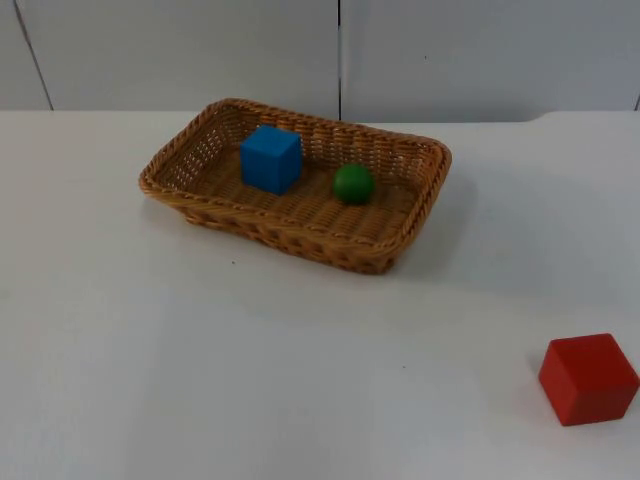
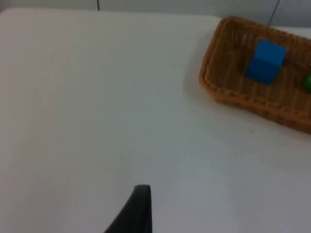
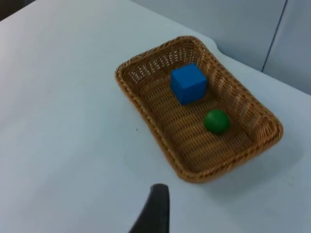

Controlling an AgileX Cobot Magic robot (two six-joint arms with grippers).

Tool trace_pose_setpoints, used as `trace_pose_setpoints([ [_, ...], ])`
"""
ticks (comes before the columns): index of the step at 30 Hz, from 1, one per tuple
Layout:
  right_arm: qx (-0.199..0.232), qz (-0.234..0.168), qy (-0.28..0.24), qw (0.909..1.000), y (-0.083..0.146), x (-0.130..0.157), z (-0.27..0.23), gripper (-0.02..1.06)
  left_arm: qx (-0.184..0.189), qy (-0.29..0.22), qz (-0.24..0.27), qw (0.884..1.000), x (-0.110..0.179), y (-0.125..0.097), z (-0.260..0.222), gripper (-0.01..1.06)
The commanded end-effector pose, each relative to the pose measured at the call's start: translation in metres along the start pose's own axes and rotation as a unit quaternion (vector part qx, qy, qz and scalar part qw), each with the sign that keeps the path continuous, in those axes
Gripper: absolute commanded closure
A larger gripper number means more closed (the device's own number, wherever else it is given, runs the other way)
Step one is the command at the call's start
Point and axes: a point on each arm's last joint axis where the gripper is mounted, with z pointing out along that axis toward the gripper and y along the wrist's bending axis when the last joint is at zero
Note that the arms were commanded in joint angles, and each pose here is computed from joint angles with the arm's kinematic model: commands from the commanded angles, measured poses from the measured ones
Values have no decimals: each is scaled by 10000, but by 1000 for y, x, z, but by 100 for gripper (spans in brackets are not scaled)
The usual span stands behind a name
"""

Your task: Place all geometric objects except the red cube into the basket.

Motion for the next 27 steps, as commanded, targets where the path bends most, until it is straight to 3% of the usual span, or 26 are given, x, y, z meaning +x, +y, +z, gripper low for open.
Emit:
trace_pose_setpoints([
  [1,-8,-24,-85,10000,3,14,-16,26,65,-207,-12,9998,6,-3,-14,7],
  [9,-3,-68,-462,9989,9,56,-67,26,123,-655,232,9975,34,-9,-54,7],
  [15,-38,-82,-629,9980,15,87,-100,26,26,-854,333,9958,65,-7,-56,7],
  [20,-102,-154,-621,9979,20,112,-130,26,-8,-932,397,9949,87,-6,-57,7],
  [27,-136,-240,-785,9965,25,141,-165,26,-213,-638,421,9968,94,-1,-49,7],
])
